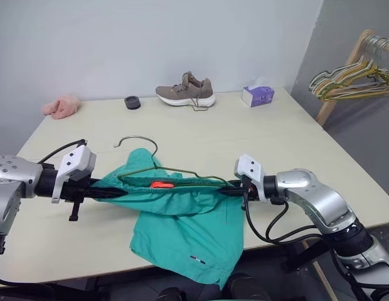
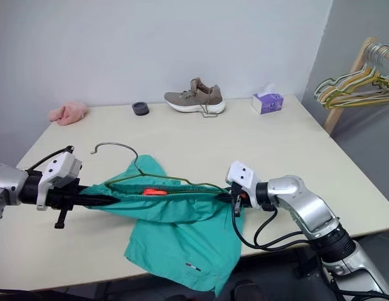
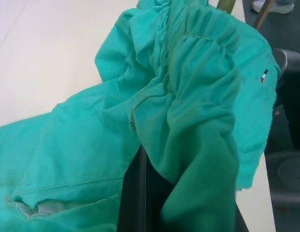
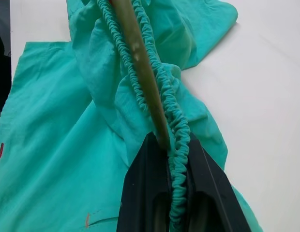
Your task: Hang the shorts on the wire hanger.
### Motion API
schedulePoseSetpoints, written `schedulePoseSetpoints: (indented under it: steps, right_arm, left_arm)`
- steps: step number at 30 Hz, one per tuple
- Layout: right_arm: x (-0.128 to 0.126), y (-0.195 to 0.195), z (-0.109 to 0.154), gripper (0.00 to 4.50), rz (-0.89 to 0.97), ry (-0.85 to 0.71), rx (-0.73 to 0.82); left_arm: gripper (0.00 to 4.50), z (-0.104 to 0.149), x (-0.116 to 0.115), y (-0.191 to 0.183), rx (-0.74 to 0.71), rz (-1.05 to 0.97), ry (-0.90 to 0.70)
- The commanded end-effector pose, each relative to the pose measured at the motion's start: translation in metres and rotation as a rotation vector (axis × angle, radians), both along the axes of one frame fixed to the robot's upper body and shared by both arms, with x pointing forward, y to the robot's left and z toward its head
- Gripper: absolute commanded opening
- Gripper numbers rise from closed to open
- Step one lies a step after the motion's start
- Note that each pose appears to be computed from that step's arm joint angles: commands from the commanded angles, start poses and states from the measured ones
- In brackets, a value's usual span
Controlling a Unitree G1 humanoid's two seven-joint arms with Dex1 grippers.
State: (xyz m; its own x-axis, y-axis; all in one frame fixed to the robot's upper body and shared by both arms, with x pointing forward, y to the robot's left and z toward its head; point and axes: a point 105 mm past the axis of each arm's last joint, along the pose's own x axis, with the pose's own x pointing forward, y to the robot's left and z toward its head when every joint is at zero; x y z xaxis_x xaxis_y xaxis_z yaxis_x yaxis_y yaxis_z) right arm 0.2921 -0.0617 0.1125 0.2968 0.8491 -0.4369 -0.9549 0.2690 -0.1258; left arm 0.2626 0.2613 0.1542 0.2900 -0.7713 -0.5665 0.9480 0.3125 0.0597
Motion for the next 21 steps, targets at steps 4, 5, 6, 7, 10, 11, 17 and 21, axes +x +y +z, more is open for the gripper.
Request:
schedulePoseSetpoints:
  steps: [4,5,6,7,10,11,17,21]
  right_arm:
    - [0.01,-0.032,-0.002,0.03,-0.094,-0.065,-0.098]
    - [0.01,-0.032,-0.002,0.03,-0.086,-0.079,-0.111]
    - [0.01,-0.033,-0.003,0.03,-0.069,-0.106,-0.135]
    - [0.009,-0.033,-0.004,0.03,-0.063,-0.12,-0.144]
    - [0.008,-0.031,-0.005,0.03,-0.031,-0.167,-0.17]
    - [0.007,-0.03,-0.006,0.03,-0.028,-0.16,-0.162]
    - [0.013,-0.019,-0.017,0.32,-0.072,-0.091,-0.116]
    - [0.017,-0.005,-0.028,1.57,-0.082,-0.08,-0.114]
  left_arm:
    - [0.0,0.005,0.007,0.031,-0.021,0.248,0.02]
    - [0.0,0.004,0.007,0.031,-0.024,0.256,0.028]
    - [0.0,0.003,0.006,0.031,-0.037,0.265,0.041]
    - [0.0,0.002,0.006,0.03,-0.043,0.271,0.05]
    - [0.0,-0.002,0.005,0.029,-0.057,0.286,0.066]
    - [0.0,-0.004,0.003,0.028,-0.056,0.281,0.072]
    - [0.0,-0.013,-0.004,0.015,-0.042,0.224,0.095]
    - [0.0,-0.018,-0.004,0.004,-0.045,0.188,0.087]
